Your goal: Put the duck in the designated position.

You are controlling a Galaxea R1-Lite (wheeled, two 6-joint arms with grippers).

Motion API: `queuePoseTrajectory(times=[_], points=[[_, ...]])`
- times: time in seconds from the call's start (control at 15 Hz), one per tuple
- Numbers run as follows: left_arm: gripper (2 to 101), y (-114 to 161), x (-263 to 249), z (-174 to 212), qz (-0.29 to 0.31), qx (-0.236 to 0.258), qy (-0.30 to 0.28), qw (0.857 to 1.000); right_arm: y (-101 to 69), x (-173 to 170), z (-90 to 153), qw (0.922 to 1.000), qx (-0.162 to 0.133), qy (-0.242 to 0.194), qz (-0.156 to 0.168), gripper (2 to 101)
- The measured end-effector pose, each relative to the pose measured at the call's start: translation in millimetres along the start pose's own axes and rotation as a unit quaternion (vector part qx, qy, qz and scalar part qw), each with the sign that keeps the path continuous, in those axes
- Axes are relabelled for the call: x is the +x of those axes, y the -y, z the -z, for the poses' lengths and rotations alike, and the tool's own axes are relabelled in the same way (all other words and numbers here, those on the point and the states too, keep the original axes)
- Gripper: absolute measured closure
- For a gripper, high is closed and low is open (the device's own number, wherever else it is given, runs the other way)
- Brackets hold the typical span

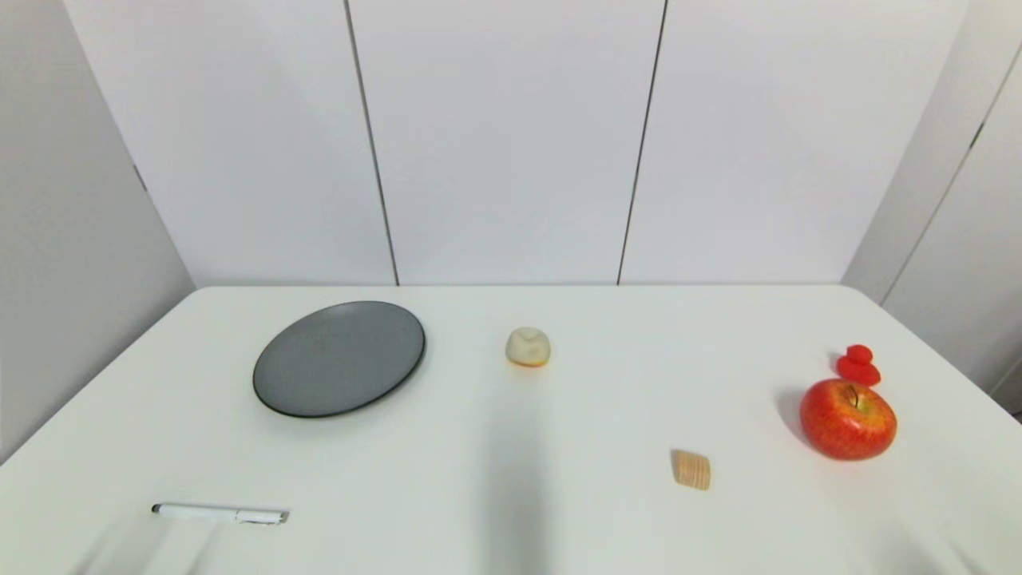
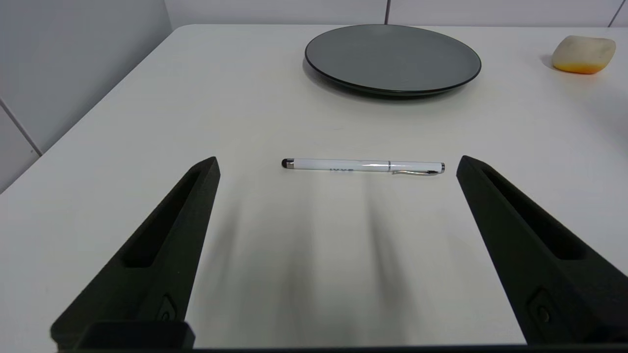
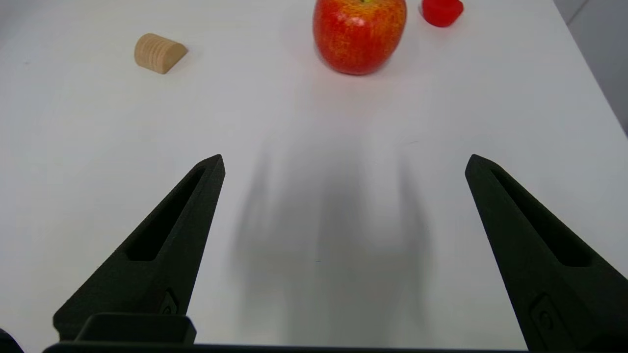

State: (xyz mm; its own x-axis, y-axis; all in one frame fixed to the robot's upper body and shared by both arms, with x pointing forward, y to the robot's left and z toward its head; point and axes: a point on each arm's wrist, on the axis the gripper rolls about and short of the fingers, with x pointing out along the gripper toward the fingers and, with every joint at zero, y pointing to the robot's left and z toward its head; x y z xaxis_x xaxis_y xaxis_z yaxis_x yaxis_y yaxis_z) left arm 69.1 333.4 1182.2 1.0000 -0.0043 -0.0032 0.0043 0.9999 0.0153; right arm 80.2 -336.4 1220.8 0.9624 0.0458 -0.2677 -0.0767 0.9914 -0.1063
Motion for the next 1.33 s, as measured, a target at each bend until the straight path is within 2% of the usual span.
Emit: queuePoseTrajectory(times=[0.13,0.47,0.73,1.07,1.33], points=[[5.3,0.0,0.0,0.0,0.000,0.000,0.000,1.000,-1.9,1.4,9.0,0.9995,0.000,0.030,-0.009,5.2],[5.3,0.0,0.0,0.0,0.000,0.000,0.000,1.000,-4.8,-1.1,26.6,0.9977,0.005,0.067,-0.008,5.2],[5.3,0.0,0.0,0.0,0.000,0.000,0.000,1.000,-4.9,-3.4,36.7,0.9956,0.013,0.091,0.022,5.2],[5.3,0.0,0.0,0.0,0.000,0.000,0.000,1.000,-4.7,-2.2,36.7,0.9897,0.019,0.138,0.031,5.2],[5.3,0.0,0.0,0.0,0.000,0.000,0.000,1.000,-4.9,-0.7,39.1,0.9900,0.026,0.135,0.030,5.2]])
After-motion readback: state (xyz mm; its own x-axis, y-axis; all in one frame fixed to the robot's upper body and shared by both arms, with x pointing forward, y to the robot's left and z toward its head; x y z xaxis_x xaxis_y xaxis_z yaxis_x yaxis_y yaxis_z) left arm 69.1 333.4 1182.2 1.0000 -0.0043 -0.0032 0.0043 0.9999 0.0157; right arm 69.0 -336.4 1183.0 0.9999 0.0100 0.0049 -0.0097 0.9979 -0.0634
